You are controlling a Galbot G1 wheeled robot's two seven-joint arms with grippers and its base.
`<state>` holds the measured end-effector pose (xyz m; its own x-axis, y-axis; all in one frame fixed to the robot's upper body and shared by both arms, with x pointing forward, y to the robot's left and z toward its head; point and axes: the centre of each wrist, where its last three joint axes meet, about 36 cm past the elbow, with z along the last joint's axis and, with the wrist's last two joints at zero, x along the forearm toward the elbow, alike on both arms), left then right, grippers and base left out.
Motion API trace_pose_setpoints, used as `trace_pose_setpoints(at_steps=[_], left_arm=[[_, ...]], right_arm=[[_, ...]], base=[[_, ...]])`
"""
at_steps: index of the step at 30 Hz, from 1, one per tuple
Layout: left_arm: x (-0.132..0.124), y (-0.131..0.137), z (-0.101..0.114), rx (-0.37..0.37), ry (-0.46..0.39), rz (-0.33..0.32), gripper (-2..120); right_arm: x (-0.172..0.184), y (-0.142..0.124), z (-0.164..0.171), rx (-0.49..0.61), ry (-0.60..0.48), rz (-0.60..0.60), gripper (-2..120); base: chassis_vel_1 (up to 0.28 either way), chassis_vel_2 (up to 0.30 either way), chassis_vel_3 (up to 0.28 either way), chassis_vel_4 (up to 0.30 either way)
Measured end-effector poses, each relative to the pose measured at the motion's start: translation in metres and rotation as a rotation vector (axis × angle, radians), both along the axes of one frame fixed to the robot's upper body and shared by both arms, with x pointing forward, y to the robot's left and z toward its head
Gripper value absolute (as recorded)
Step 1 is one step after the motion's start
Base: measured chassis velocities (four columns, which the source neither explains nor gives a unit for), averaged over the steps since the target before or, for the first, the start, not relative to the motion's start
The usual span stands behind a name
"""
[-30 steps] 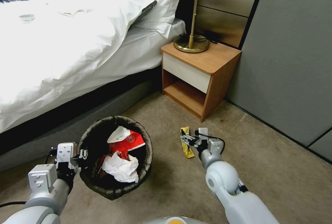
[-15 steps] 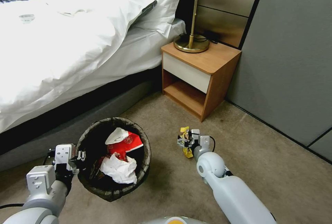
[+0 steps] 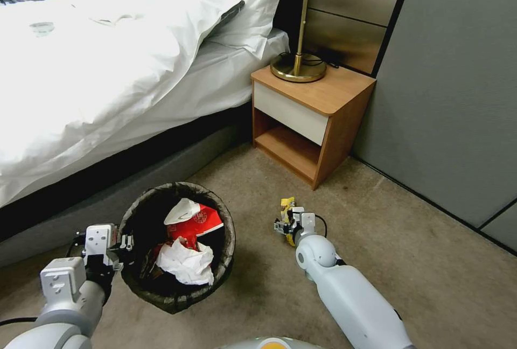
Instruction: Pick up the trash bin, then pick up the garbage from the floor and place it into the trash bin.
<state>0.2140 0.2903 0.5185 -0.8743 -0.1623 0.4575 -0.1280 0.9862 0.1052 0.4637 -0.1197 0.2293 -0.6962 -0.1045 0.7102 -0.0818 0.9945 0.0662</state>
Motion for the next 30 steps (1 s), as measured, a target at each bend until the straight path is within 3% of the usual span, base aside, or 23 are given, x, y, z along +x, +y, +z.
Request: trace_pose_setpoints(at_steps=[14, 18, 20, 24, 30], left_arm=[[0.000, 0.000, 0.000, -0.001, -0.001, -0.001, 1], [0.000, 0.000, 0.000, -0.002, -0.001, 0.000, 1], [0.000, 0.000, 0.000, -0.003, 0.000, 0.000, 1], [0.000, 0.000, 0.000, -0.003, 0.000, 0.001, 1], [-0.001, 0.000, 0.000, -0.004, 0.001, 0.000, 1]], right_arm=[[0.026, 0.015, -0.029, -0.030, 0.004, 0.018, 100], [0.023, 0.017, -0.030, -0.025, 0.003, 0.023, 88], [0.018, 0.018, -0.030, -0.023, -0.001, 0.029, 75], [0.016, 0.018, -0.030, -0.022, 0.000, 0.029, 67], [0.014, 0.015, -0.034, -0.024, 0.008, 0.027, 38]], base=[[0.000, 0.000, 0.000, 0.000], [0.000, 0.000, 0.000, 0.000], [0.000, 0.000, 0.000, 0.000], [0.000, 0.000, 0.000, 0.000], [0.000, 0.000, 0.000, 0.000]])
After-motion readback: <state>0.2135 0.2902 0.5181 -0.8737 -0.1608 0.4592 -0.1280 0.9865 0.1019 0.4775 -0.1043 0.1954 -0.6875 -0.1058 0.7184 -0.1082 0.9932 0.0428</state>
